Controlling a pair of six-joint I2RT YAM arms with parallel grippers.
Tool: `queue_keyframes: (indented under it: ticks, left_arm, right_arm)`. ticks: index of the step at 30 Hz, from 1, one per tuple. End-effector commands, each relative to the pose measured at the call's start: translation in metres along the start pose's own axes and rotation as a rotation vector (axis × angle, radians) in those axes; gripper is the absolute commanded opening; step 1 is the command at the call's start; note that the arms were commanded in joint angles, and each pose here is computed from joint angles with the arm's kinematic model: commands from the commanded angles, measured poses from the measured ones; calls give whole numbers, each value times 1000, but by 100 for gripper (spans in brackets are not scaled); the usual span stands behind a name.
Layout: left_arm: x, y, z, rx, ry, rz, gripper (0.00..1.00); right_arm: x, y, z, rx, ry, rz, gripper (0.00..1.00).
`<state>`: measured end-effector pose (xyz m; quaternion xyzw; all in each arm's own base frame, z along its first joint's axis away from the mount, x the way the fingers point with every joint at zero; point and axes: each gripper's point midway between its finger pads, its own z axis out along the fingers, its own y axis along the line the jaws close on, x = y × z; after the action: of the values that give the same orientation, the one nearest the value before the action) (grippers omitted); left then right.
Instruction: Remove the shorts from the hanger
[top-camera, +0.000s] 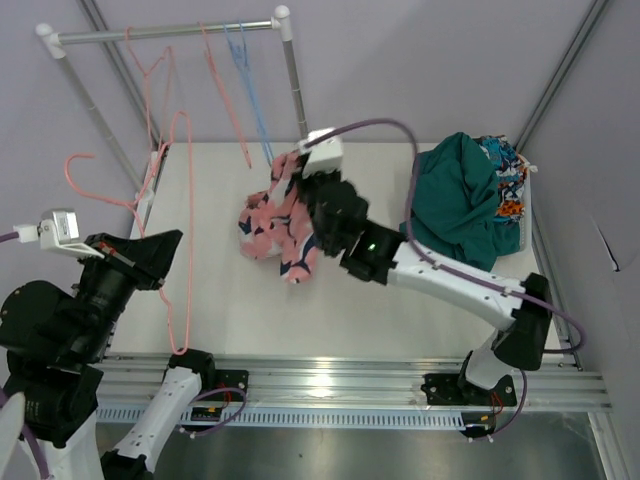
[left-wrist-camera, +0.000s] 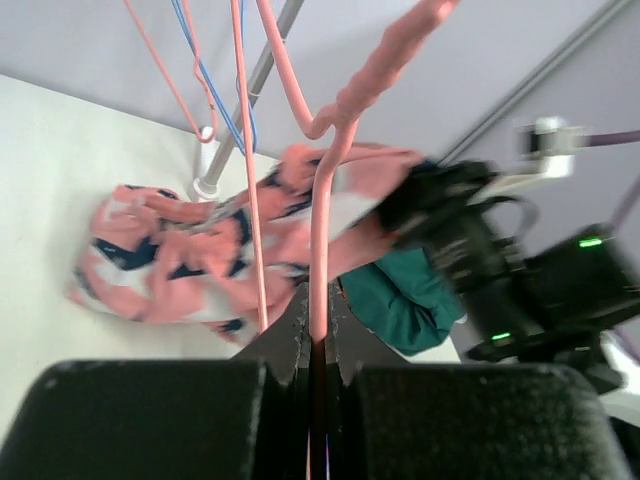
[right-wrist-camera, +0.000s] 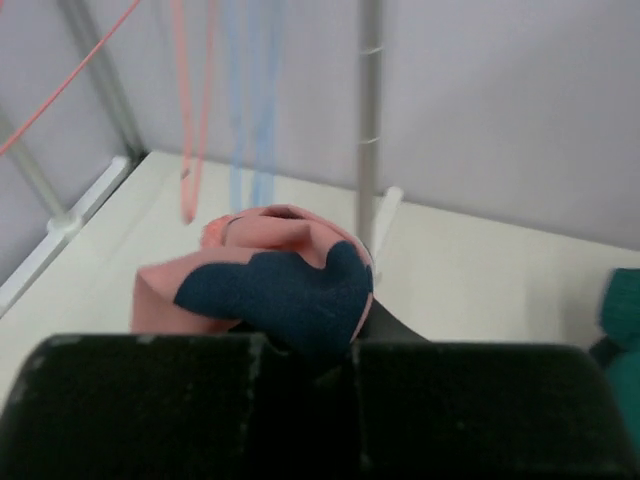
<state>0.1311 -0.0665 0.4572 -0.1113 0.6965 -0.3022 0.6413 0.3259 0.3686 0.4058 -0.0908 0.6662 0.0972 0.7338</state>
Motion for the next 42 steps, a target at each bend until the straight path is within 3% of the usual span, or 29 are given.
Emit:
queue_keyframes:
  ticks: [1,6,7,8,11,16,19,20,23,24,26,27,29,30,35,40,41,42]
  left_arm:
    - [-7,4,22,-20,-5,33,0]
    - [0,7,31,-3,-5,41,0]
    - [2,10,32,-7,-2,53,0]
    - [3,11,32,-6,-1,61,0]
    - [8,19,36,-32,11,86,0]
    - [14,28,44,-56,28,116,0]
    - [12,33,48,-78,20,125,0]
    - [11,34,51,-84,19,125,0]
    - [9,34,54,-87,18,127,0]
    - [9,34,57,-92,24,126,0]
    - [5,35,57,-104,14,134,0]
    - [0,35,57,-110,4,143,0]
    - [-3,36,58,-125,-1,149,0]
    - [-11,38,58,-150,-23,158,0]
    - [-29,46,67,-220,-57,193,0]
    - [-50,45,88,-269,-44,240,0]
    - [-48,48,101,-283,-17,246,0]
    - [-57,43,103,-275,-35,262,0]
  right_arm:
    - [-123,-109,7,192,-210,148,0]
    - [-180,-218,48,388,-322,107,0]
    - [-212,-258,44,457,-397,110,0]
    - [-208,-273,59,500,-391,78,0]
    - [-250,-338,49,630,-512,74,0]
    - [-244,-392,68,703,-540,77,0]
    - [-214,-402,79,712,-468,76,0]
    - [-176,-405,95,717,-390,51,0]
    - [-142,-407,83,741,-346,53,0]
    - [-94,-415,83,791,-273,43,0]
    - [-68,-423,64,835,-249,89,0]
    - [-16,-431,57,876,-156,77,0]
    - [13,-435,40,907,-134,142,0]
    - [56,-438,29,934,-56,133,0]
    - [161,-453,-15,1063,111,267,0]
    - [241,-443,-27,962,344,407,0]
    - [257,-429,-24,868,393,445,10]
    - [261,-423,-24,826,405,456,33]
